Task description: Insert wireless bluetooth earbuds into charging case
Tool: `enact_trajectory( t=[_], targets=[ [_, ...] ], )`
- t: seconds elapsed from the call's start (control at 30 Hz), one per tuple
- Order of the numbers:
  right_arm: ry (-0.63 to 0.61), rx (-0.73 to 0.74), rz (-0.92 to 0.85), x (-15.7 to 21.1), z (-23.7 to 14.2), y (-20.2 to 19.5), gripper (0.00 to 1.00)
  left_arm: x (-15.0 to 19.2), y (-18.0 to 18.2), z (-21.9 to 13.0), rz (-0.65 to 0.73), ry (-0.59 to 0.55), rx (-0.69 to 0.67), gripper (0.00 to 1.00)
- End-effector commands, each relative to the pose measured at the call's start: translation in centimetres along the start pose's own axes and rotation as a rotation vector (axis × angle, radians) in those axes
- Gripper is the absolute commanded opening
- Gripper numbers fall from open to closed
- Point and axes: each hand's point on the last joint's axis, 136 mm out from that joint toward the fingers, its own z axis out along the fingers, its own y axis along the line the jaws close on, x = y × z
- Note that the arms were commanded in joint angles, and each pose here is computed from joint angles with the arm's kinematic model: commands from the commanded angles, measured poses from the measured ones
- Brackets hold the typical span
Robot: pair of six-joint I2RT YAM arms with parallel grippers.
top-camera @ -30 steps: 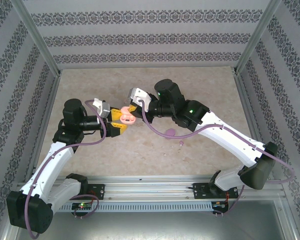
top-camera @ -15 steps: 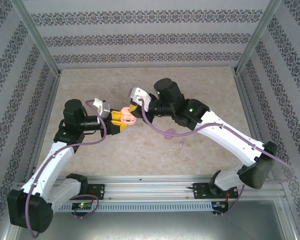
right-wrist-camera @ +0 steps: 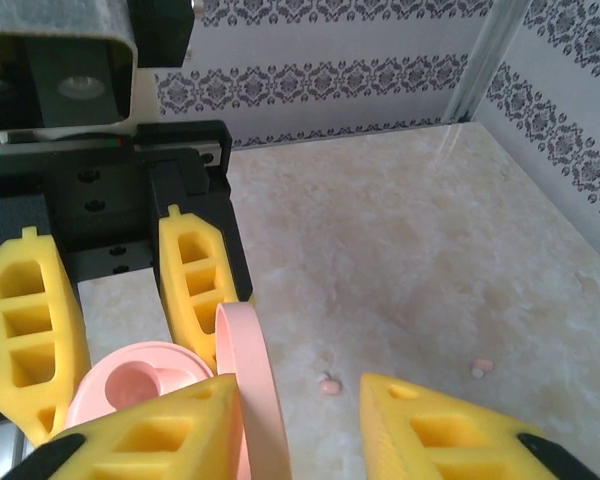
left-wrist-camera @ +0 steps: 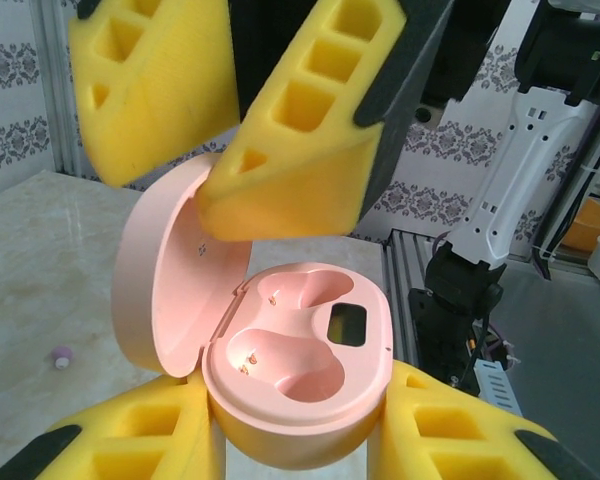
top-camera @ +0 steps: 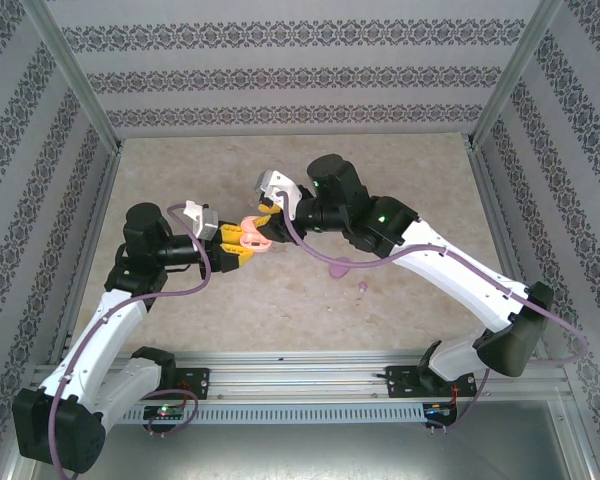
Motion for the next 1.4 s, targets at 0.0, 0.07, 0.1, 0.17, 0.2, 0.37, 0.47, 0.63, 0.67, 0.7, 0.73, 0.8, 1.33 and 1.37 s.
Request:
enact_trajectory(
  t=[0.0, 0.07, 0.1, 0.17, 0.2, 0.37, 0.47, 0.63, 0.67, 0.7, 0.73, 0.8, 1.33, 1.37],
  targets=[
    [-0.059, -0.006, 0.056, -2.5, -0.6, 0.2, 0.41, 0.5, 0.1, -0.2, -0.014, 0.01, -0.023, 0.32],
    [-0.067, -0.017, 0.088, -2.9, -0.8, 0.3, 0.45, 0.8, 0.4, -0.2, -0.03, 0.018, -0.042, 0.32],
    [-0.069, -0.023, 0.112, -3.0, -0.9, 0.4, 0.47, 0.9, 0.5, -0.3, -0.036, 0.021, -0.052, 0.32],
    [-0.071, -0.031, 0.149, -3.2, -0.9, 0.5, 0.48, 1.2, 0.9, -0.4, -0.054, 0.024, -0.072, 0.31],
    [-0.071, -0.029, 0.176, -3.2, -1.0, 0.5, 0.49, 1.3, 1.0, -0.4, -0.065, 0.025, -0.081, 0.31],
    [-0.053, 0.065, 0.34, -2.9, -1.5, -1.4, 0.54, 2.0, 2.1, -0.9, -0.126, 0.03, -0.14, 0.3],
    [-0.029, 0.162, 0.511, -1.5, -1.9, -4.0, 0.56, 2.6, 2.6, -1.4, -0.165, 0.039, -0.185, 0.28],
    [0.045, 0.325, 0.882, 5.2, -1.6, -9.1, 0.55, 3.3, 2.8, -2.5, -0.181, 0.052, -0.262, 0.28],
    [0.06, 0.344, 0.958, 6.9, -1.3, -9.7, 0.54, 3.4, 2.7, -2.6, -0.185, 0.059, -0.275, 0.28],
    [0.079, 0.357, 1.013, 8.4, -0.9, -10.2, 0.53, 3.5, 2.6, -2.8, -0.183, 0.063, -0.285, 0.28],
    [0.105, 0.374, 1.066, 10.0, -0.3, -10.6, 0.52, 3.7, 2.4, -3.0, -0.186, 0.072, -0.295, 0.28],
    [0.163, 0.39, 1.124, 12.5, 1.2, -10.9, 0.5, 3.9, 2.2, -3.3, -0.187, 0.084, -0.314, 0.28],
    [0.447, 0.315, 1.345, 20.7, 18.5, -6.2, 0.34, 2.9, 0.6, -4.2, -0.151, 0.101, -0.348, 0.28],
    [0.461, 0.33, 1.35, 21.3, 18.8, -6.0, 0.33, 2.9, 0.6, -4.3, -0.148, 0.102, -0.351, 0.29]
  ],
)
